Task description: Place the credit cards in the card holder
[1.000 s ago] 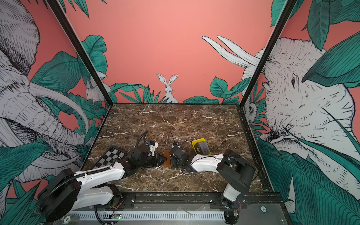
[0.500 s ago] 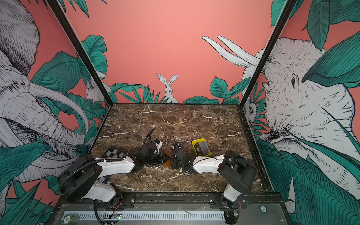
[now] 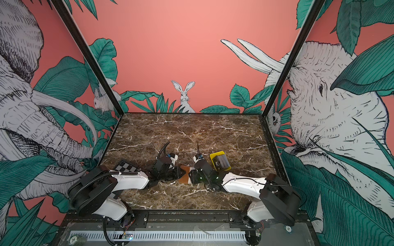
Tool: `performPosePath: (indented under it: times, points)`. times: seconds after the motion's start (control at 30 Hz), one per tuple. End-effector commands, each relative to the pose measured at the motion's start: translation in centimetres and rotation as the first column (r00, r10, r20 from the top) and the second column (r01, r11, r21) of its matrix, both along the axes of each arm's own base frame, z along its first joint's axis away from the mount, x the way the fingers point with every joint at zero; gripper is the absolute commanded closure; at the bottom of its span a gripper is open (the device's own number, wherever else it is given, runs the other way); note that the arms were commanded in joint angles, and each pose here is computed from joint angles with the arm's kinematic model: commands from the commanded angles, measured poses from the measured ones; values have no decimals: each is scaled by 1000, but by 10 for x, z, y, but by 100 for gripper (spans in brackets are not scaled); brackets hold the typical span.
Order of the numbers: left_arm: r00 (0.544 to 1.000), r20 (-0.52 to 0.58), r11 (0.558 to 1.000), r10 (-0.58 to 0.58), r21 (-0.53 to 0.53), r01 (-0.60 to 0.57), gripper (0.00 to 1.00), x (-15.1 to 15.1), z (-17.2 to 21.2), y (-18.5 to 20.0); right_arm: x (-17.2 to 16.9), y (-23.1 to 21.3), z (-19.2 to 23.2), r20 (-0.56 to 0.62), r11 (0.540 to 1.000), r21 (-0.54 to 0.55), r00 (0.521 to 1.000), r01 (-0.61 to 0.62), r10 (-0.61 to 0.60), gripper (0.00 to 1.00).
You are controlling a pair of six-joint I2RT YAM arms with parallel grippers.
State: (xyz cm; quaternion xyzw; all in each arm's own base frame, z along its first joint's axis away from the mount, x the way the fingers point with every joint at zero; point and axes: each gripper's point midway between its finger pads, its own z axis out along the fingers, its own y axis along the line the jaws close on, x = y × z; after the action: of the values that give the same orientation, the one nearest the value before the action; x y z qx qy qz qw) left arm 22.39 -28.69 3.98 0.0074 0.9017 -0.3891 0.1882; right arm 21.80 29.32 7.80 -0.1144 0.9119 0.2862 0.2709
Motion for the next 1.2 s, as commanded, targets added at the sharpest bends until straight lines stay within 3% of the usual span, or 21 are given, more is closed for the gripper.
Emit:
performPosePath:
  times: [0.0,0.2,0.43,0.73,1.17]
  points:
    - [1000,17,1000,1,-7,-1,87,0,-2,3,12,-3,9,-19,999,52,1000,10,-9,61]
    - [1000,15,1000,-1,2,1,87,0,-5,3,18,6,2,-66,997,83,998,-5,10,64]
    - [1000,-4,999,2,47,-2,87,-4,-19,10,22,-4,-32,-159,995,72,986,63,-51,65]
    - [999,-44,997,30,73,-27,88,-13,-40,23,6,-26,-73,-248,992,36,963,121,-108,66]
    - [995,-83,994,57,96,-49,87,-37,-46,50,-19,-16,-65,-214,997,27,975,72,-65,65]
